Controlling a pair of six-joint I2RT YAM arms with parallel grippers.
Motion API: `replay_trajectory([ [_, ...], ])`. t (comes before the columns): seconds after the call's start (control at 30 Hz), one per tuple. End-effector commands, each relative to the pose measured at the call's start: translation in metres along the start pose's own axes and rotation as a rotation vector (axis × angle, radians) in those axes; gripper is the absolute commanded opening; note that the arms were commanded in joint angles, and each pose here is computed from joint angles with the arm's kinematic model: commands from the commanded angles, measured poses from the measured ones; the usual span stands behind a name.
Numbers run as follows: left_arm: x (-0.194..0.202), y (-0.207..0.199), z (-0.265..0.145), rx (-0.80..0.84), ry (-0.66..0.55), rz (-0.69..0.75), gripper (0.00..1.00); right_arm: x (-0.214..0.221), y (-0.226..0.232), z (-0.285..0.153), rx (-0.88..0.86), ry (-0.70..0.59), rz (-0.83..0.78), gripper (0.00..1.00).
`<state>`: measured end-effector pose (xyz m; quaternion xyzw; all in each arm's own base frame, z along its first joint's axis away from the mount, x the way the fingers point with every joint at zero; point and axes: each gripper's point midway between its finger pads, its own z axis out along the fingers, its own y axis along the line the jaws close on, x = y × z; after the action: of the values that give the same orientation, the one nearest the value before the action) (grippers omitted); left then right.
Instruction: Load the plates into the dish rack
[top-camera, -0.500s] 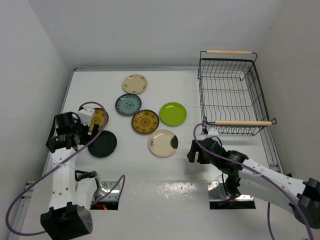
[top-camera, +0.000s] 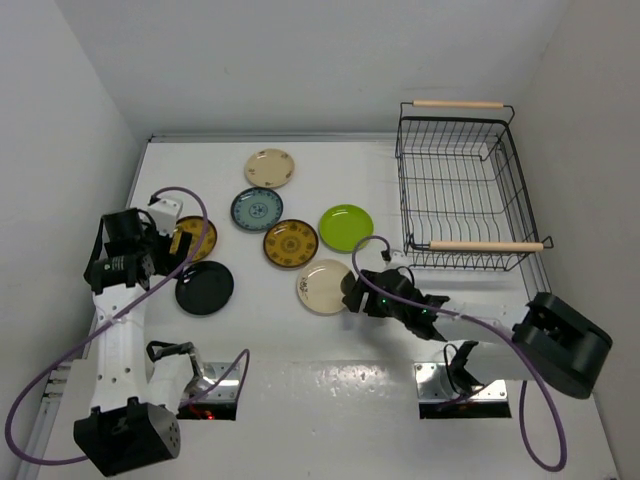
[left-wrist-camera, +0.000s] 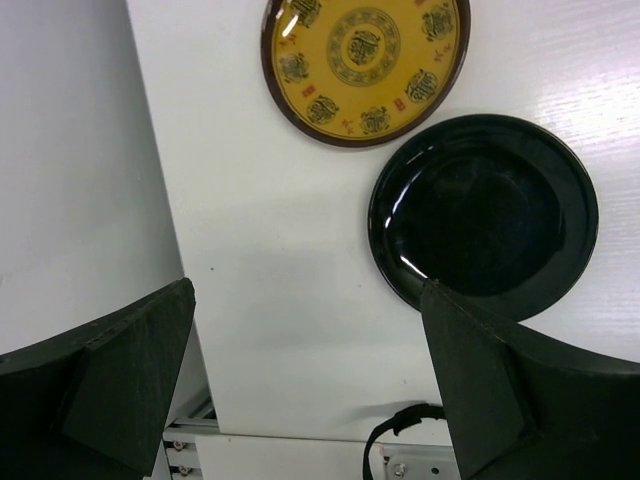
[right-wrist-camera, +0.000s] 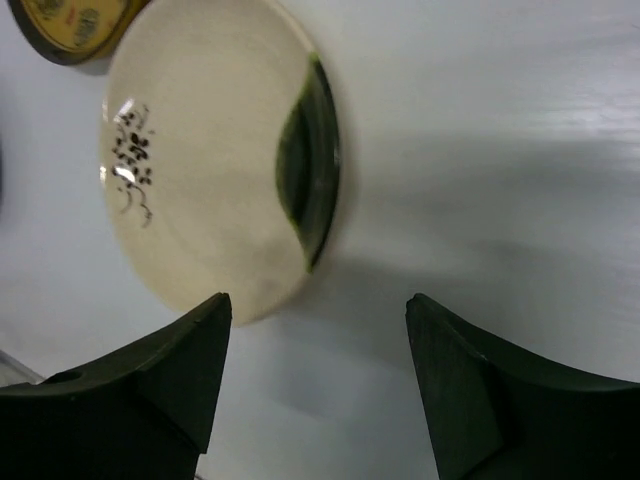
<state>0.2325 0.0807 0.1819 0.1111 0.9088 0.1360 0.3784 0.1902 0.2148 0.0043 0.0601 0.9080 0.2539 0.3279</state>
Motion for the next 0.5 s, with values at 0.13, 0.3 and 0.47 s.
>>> replay_trajectory([
  [0.13,-0.012,0.002,0.0,0.009,-0.01,0.03,0.99,0.003,0.008,0.024,0.062,0.055,0.114,0.55],
  [0.3,-0.011,0.003,0.0,-0.001,-0.004,0.036,0.99,0.016,-0.012,0.033,0.126,0.075,0.161,0.26],
  [0.47,-0.008,0.0,0.004,0.006,0.013,0.042,0.99,0.02,-0.013,0.034,0.115,0.096,0.084,0.0],
])
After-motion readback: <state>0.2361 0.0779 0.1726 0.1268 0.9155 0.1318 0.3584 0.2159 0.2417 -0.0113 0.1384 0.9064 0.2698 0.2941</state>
